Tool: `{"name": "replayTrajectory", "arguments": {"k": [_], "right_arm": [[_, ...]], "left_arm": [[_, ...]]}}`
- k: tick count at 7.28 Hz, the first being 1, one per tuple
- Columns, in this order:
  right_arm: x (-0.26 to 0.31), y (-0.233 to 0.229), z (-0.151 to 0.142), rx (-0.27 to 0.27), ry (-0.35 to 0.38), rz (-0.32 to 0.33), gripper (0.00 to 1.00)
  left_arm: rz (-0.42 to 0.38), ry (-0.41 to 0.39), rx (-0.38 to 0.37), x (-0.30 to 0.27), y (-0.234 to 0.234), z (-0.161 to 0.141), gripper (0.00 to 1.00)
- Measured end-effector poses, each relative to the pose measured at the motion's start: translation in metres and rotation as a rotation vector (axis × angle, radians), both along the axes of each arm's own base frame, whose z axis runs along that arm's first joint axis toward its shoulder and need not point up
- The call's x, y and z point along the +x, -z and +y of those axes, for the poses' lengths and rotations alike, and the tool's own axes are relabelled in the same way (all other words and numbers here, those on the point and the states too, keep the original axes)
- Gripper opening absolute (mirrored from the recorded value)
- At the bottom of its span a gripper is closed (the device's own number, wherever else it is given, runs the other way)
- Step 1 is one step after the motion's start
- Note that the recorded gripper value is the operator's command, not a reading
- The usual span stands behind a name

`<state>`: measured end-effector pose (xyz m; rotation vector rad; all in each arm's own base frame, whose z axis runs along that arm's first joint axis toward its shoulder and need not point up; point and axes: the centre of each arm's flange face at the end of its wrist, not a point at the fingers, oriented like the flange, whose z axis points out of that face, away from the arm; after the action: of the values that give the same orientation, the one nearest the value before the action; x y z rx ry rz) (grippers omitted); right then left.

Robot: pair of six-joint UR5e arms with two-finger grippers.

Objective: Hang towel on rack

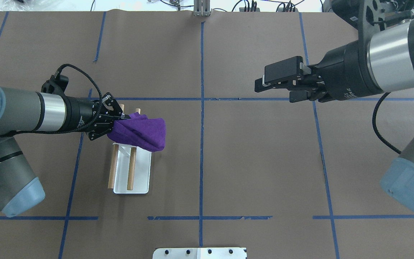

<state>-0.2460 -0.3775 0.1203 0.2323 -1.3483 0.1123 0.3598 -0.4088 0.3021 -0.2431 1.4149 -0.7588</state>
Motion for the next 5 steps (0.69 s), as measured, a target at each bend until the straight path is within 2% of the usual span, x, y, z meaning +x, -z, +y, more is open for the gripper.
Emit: {"name": "replayTrajectory", "arguments": {"k": [5], "right_arm": [[0.004, -0.008, -0.002, -0.012, -0.008, 0.011, 1.0]], "left_arm": [[-0.047, 0.0, -0.034, -0.016, -0.033, 0.01, 0.0]]}}
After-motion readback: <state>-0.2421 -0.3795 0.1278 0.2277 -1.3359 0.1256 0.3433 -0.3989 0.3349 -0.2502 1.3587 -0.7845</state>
